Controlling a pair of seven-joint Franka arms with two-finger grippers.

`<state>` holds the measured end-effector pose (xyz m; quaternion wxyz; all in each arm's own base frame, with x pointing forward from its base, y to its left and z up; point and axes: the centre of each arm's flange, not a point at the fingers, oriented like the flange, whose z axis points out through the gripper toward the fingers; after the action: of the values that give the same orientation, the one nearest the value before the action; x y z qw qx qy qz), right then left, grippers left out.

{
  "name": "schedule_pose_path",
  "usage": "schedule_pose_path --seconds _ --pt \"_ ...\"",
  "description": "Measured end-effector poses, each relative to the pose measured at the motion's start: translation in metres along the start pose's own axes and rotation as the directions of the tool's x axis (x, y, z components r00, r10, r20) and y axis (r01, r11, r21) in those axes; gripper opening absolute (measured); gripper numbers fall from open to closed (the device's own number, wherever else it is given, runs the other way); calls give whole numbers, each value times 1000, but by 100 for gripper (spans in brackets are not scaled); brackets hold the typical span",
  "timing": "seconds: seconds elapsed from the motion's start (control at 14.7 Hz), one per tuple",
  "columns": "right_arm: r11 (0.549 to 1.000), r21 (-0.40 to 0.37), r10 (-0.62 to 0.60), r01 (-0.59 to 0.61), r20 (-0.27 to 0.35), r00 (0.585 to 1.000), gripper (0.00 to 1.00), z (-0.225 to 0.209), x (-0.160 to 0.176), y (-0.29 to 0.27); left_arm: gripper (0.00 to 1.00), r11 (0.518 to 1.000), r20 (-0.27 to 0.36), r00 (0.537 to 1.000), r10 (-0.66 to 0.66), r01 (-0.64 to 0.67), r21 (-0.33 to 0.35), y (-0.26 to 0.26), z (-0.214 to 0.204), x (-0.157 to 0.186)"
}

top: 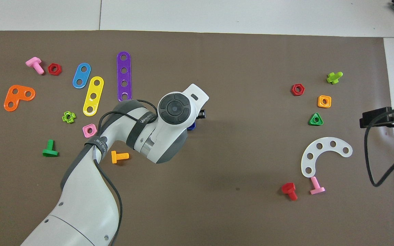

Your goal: Unscrew and place screws in storage area

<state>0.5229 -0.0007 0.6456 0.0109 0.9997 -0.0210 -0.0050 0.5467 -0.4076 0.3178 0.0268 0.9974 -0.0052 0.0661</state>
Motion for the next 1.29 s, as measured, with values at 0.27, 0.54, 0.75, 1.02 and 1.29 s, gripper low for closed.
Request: schedule_pose_path --seconds 0.27,0.54,0.75,1.02,1.29 --pt "1000 0 0 0 0 1000 100 0 0 0 81 1000 4 1000 5 -5 3 2 4 -2" --pt "1000 0 0 0 0 1000 100 0 0 0 78 1000 14 1000 16 -16 8 7 11 -8" --pt "1000 0 0 0 0 1000 100 0 0 0 74 1000 15 1000 18 -19 8 8 11 -9" --pt "1000 0 0 0 0 1000 100 0 0 0 68 1000 16 1000 19 -19 9 8 12 -9" --pt "1000 0 0 0 0 1000 100 0 0 0 64 1000 19 1000 19 -19 12 8 13 -10"
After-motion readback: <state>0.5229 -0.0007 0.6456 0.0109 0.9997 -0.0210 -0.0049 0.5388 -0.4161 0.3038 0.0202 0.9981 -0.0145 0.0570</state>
